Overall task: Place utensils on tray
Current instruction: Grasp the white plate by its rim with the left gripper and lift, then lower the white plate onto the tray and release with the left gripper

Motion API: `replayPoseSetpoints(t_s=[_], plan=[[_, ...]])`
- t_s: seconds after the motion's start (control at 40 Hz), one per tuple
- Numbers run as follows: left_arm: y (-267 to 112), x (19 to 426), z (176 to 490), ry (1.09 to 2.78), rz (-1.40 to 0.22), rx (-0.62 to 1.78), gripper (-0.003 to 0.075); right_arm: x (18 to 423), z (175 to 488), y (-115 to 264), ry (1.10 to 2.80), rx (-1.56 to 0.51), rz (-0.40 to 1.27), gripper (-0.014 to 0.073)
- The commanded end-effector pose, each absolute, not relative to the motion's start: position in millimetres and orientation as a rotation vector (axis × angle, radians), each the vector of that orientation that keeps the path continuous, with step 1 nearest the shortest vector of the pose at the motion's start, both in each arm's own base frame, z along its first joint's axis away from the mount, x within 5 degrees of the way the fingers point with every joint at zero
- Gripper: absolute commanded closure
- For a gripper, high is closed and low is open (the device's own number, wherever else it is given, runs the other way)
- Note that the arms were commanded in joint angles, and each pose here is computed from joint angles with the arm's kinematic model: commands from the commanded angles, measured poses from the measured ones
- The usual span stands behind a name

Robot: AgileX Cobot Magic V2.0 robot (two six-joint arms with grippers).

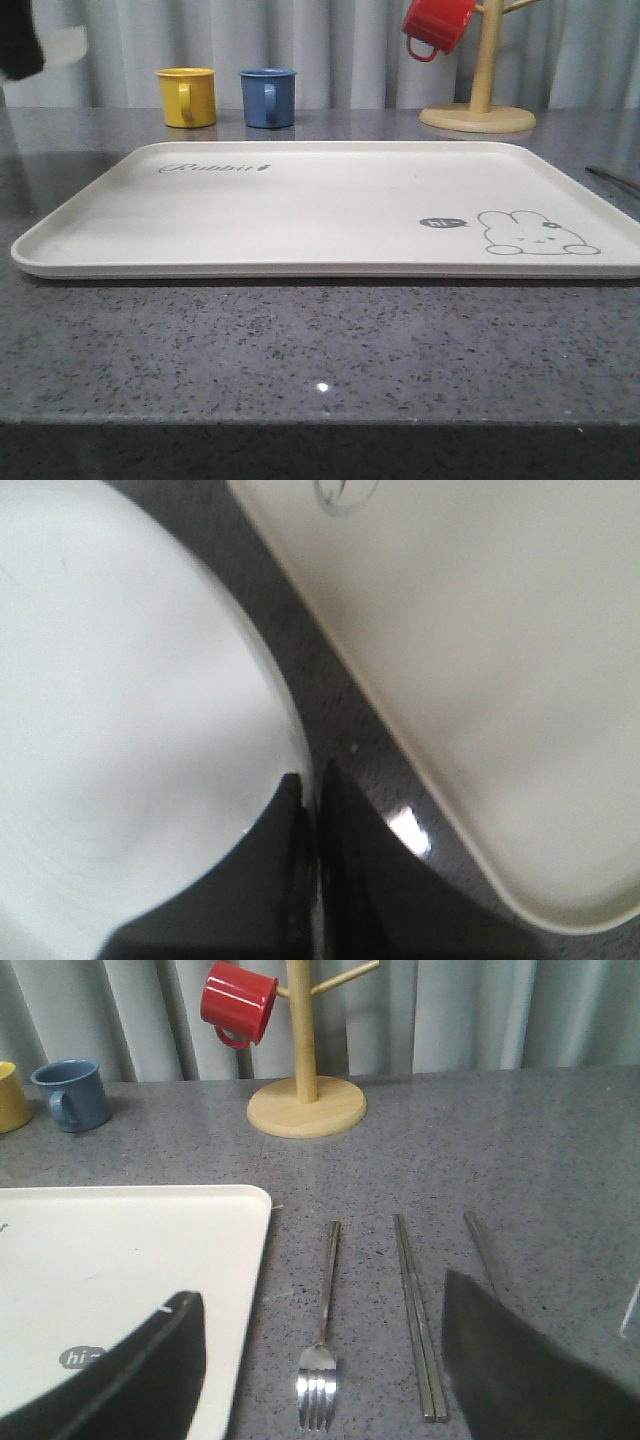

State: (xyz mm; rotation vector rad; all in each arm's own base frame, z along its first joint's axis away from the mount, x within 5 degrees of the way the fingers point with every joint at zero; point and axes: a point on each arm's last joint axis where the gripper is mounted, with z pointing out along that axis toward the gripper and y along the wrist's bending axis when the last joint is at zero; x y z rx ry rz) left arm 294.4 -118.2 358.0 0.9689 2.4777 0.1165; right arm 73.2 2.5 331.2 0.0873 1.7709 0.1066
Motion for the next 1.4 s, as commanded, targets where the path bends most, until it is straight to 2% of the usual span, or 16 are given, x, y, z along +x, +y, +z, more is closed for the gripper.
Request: replayPoseSetpoints(t_s=[0.0,0.2,0.4,0.525,0.949,1.049,1.299,1.374], plan=[[-140.3,280.3,401.2,2.292,0.081,0.995,0.0738,74.9,348.6,1.3,1.671,0.086,0.091,0.0067],[-198.4,263.1,402.9,2.220,-0.010,1.198,0.0738,74.9,348.6,1.3,1.671,0.086,0.091,0.0067],[-243.2,247.4,378.5,2.231,-0.073,1.373,0.0738,74.9,348.6,1.3,1.671,0.086,0.091,0.0067],[-255.4,252.2,360.0,2.289,-0.117,1.405,0.0738,74.9,348.6,1.3,1.671,0.086,0.091,0.0067],[-276.8,270.0,309.5,2.419,-0.120,1.472,0.0731,74.9,348.6,1.3,1.671,0.086,0.091,0.0067],[-277.8,270.3,304.6,2.443,-0.119,1.485,0.0671,74.9,348.6,1.3,1.671,0.086,0.091,0.0067],[-275.4,267.9,310.4,2.445,-0.119,1.486,0.0377,74.9,348.6,1.3,1.671,0.086,0.091,0.0067],[-274.3,266.9,317.7,2.451,-0.116,1.491,0.0350,74.9,348.6,1.3,1.671,0.086,0.091,0.0067]])
